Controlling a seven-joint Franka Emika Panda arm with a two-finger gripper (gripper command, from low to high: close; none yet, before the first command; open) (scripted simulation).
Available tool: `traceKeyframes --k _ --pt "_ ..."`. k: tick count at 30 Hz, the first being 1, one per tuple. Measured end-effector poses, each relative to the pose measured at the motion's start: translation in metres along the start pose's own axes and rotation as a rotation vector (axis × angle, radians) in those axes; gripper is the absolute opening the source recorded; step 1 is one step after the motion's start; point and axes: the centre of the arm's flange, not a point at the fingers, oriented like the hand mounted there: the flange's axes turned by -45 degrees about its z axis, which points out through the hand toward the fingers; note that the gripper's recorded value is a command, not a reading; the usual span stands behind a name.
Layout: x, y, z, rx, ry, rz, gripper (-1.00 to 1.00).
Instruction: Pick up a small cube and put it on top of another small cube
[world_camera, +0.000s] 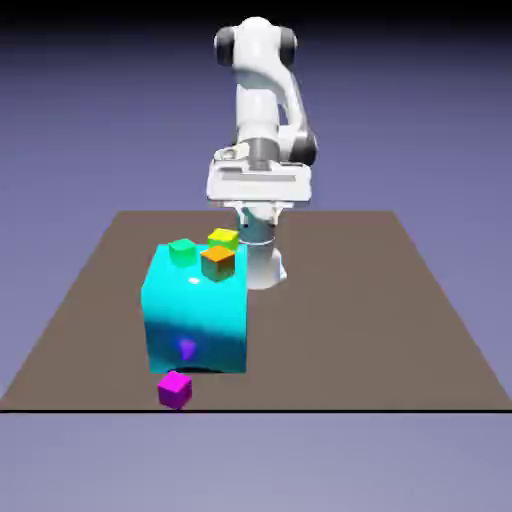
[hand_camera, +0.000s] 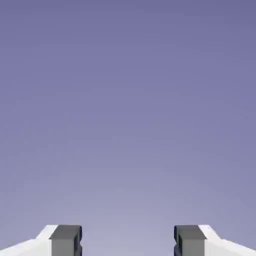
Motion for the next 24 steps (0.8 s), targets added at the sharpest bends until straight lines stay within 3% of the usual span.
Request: traceKeyframes --k 11,24 --pt "0.011 0.068 0.115 -0.030 -0.385 0.213 0.00" --pt "-0.040 0.156 0.249 -0.091 -0.820 0.443 0.00"
